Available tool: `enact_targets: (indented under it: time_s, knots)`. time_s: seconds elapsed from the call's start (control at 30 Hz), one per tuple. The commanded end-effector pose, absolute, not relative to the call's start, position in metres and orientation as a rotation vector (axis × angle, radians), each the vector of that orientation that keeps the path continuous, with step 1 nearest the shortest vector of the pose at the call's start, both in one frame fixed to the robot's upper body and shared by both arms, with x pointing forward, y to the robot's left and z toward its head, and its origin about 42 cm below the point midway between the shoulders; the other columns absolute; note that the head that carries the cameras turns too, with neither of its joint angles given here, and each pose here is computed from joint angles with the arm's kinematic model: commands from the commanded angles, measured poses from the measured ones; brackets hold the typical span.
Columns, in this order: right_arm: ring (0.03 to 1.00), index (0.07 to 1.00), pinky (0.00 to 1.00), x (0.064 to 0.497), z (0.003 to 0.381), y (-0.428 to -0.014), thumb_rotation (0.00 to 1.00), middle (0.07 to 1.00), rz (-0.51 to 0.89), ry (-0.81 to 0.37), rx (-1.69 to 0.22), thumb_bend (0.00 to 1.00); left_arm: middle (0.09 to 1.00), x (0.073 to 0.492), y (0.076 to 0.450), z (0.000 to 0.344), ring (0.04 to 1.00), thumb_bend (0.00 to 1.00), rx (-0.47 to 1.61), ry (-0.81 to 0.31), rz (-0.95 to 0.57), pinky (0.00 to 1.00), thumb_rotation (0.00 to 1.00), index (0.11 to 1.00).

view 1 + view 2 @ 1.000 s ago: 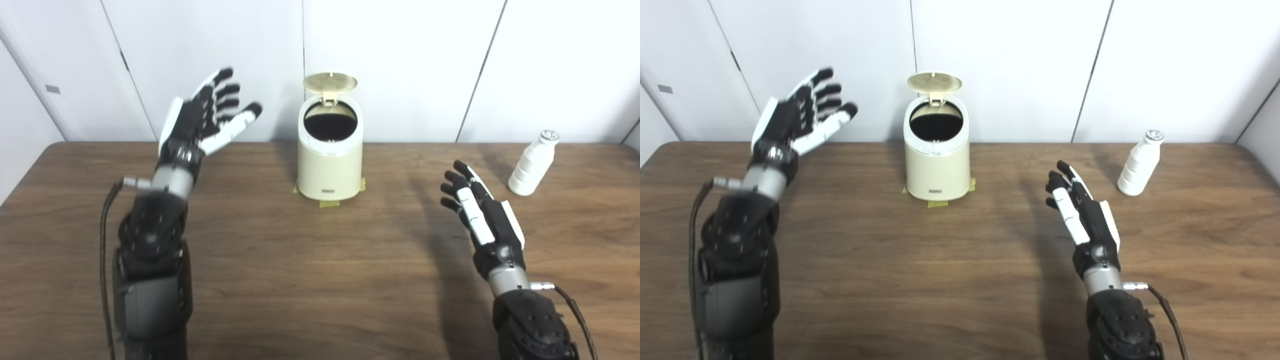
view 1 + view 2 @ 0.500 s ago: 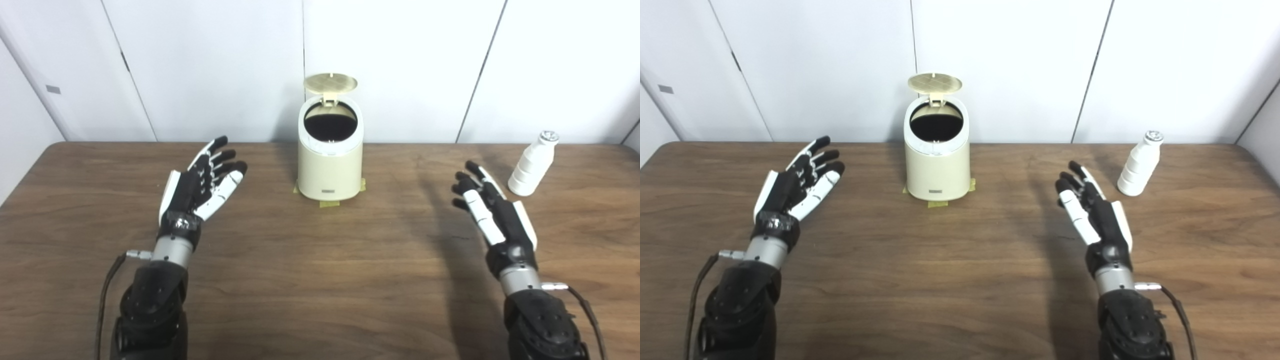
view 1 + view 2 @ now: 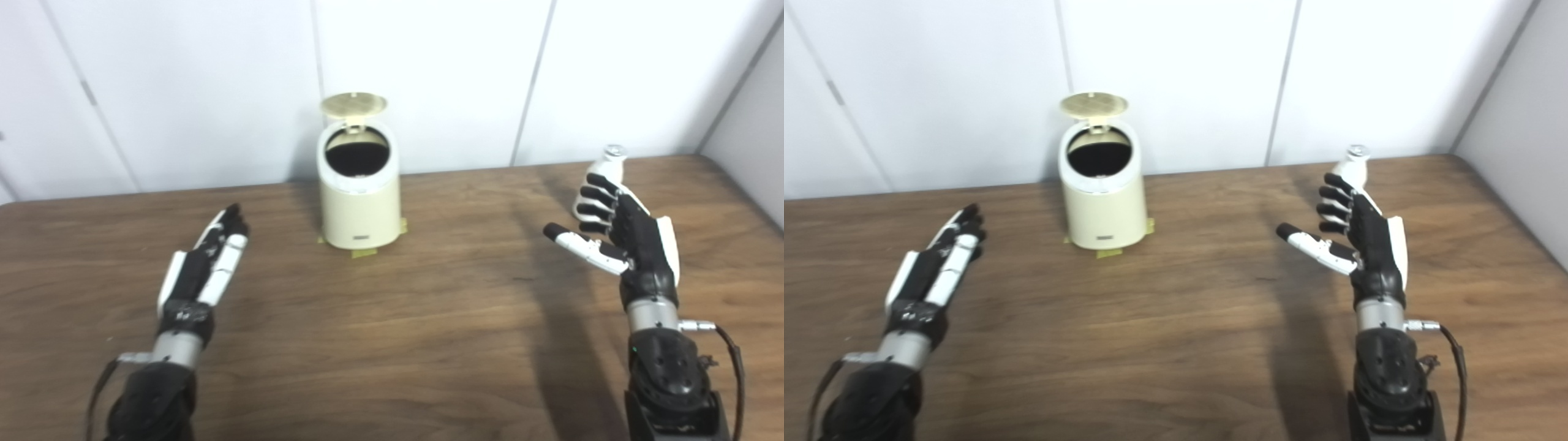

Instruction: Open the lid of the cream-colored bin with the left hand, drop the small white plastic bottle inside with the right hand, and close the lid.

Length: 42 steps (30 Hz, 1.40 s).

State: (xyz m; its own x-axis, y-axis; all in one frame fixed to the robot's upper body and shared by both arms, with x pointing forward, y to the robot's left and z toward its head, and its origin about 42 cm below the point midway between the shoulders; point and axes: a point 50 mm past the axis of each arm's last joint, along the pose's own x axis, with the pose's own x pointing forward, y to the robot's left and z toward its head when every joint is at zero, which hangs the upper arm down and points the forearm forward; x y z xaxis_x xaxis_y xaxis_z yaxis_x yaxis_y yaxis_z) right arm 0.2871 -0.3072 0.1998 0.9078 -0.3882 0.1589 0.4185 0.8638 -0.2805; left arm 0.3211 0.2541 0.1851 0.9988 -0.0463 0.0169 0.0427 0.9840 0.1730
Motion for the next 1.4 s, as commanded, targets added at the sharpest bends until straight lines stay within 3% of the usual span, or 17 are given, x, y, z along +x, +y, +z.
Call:
enact_targets:
  time_s: [0.0,0.13,0.23,0.4,0.57,0.67,0.97,1.37]
  knots:
    - [0.742,0.781,0.7,0.286,0.221,-0.316,0.21,0.773,-0.469,-0.171,-0.361,0.84,0.956,0.329,0.256,0.2,0.944,0.54,0.187,-0.109,-0.055,0.95,0.79,0.985]
    - [0.756,0.786,0.72,0.284,0.223,-0.323,0.21,0.773,-0.498,-0.173,-0.384,0.87,0.957,0.33,0.263,0.198,0.949,0.53,0.198,-0.103,-0.064,0.96,0.81,0.986]
    - [0.749,0.778,0.67,0.284,0.224,-0.325,0.19,0.769,-0.527,-0.179,-0.427,0.85,0.951,0.33,0.267,0.196,0.945,0.51,0.197,-0.088,-0.061,0.97,0.81,0.982]
    - [0.804,0.792,0.72,0.287,0.225,-0.329,0.17,0.82,-0.549,-0.153,-0.443,0.83,0.96,0.33,0.271,0.197,0.958,0.46,0.204,-0.071,-0.066,0.99,0.81,0.998]
    - [0.832,0.821,0.71,0.296,0.229,-0.334,0.27,0.856,-0.572,-0.134,-0.523,0.89,0.96,0.331,0.274,0.198,0.95,0.46,0.209,-0.072,-0.072,0.99,0.79,1.0]
    - [0.848,0.843,0.7,0.305,0.234,-0.339,0.24,0.883,-0.576,-0.126,-0.576,0.87,0.958,0.329,0.275,0.198,0.947,0.44,0.235,-0.072,-0.078,0.98,0.77,1.0]
    - [0.941,0.93,0.82,0.339,0.259,-0.358,0.19,0.965,-0.572,-0.116,-0.647,0.9,0.96,0.322,0.276,0.201,0.988,0.41,0.277,-0.065,-0.09,1.0,0.77,1.0]
    - [0.913,0.917,0.78,0.382,0.263,-0.381,0.17,0.942,-0.555,-0.068,-0.661,0.9,0.957,0.315,0.273,0.211,0.968,0.38,0.308,-0.05,-0.096,1.0,0.7,1.0]
